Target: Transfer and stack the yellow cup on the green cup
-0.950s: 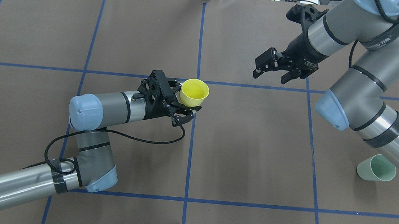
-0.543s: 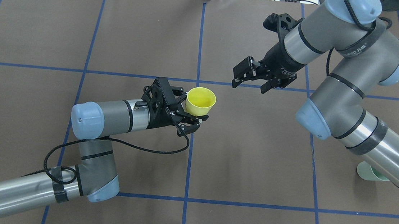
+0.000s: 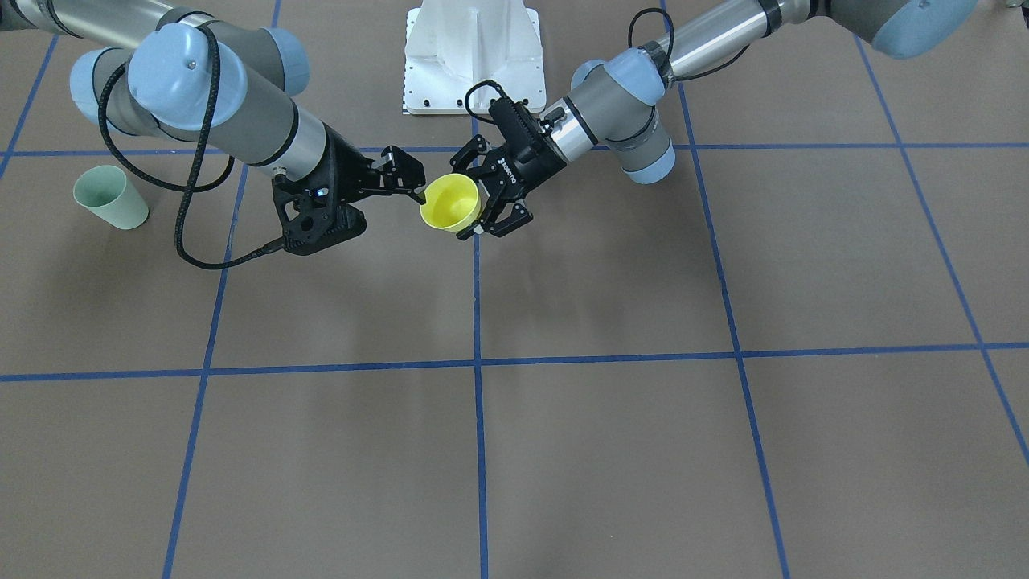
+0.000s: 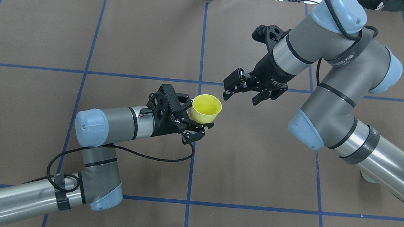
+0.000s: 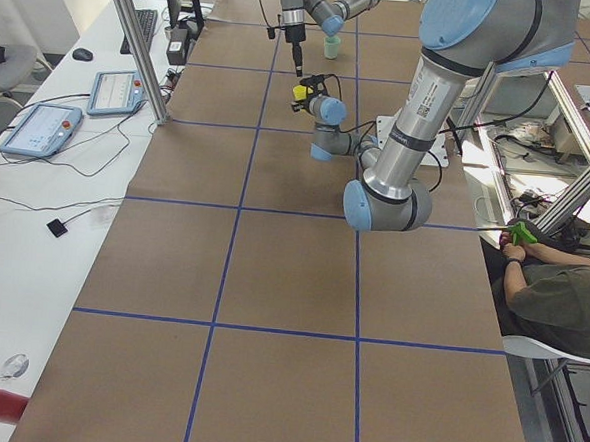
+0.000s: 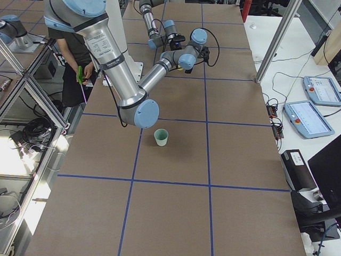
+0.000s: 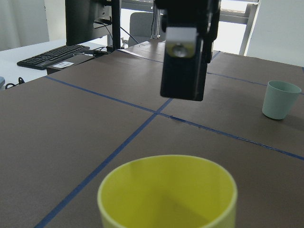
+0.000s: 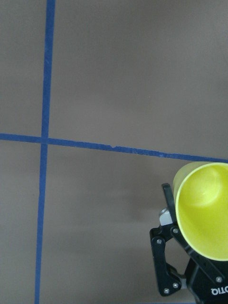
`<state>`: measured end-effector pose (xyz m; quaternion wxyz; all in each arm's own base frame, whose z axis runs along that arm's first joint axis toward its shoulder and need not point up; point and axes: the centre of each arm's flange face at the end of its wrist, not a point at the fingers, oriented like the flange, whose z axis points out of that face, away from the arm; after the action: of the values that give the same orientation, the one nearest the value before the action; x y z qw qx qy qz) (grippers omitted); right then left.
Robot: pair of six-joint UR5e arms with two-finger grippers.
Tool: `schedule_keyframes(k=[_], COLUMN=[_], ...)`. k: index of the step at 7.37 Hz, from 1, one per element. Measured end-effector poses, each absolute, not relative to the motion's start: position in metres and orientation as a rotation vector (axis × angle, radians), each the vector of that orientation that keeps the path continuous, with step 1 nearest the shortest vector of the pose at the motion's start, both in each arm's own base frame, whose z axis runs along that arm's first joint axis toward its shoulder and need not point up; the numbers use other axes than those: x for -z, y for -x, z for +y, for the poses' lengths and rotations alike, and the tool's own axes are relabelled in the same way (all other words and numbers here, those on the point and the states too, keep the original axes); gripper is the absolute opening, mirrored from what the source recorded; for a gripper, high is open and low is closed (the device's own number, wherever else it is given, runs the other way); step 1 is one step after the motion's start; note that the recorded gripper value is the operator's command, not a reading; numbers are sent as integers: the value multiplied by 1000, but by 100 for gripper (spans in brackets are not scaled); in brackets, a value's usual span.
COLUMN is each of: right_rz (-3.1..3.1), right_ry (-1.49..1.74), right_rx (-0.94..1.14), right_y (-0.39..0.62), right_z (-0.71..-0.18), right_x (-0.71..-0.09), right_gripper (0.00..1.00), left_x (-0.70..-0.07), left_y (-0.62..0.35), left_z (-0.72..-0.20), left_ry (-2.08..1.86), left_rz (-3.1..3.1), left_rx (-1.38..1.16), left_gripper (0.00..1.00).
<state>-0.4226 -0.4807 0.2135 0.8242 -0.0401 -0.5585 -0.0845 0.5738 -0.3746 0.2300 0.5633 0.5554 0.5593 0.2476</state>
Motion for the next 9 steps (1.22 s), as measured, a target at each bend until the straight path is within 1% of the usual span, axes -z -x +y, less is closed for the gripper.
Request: schedule_keyframes(k=[3, 4, 5, 7, 9], right_rz=[-1187, -1188, -1188, -1189, -1188], right_ry=[144, 159, 182, 215, 223], right_rx=[173, 175, 170, 162, 163], right_y=[433, 437, 440, 444, 446], right_z=[-474, -471, -467, -463, -461], right_x=[-216, -217, -217, -217, -218], right_gripper=[81, 79, 74, 67, 67], left_x=[-224, -223, -223, -222, -220], left_y=[-577, -578, -579, -579, -578], left_z=[-367, -365, -364, -364, -364], left_ry=[-1313, -1312, -1311, -1314, -1321], left_rz=[1328, 1330, 1332, 1329, 1326], left_rx=[-591, -592, -593, -588, -575], left_gripper=[38, 38, 38, 38, 38])
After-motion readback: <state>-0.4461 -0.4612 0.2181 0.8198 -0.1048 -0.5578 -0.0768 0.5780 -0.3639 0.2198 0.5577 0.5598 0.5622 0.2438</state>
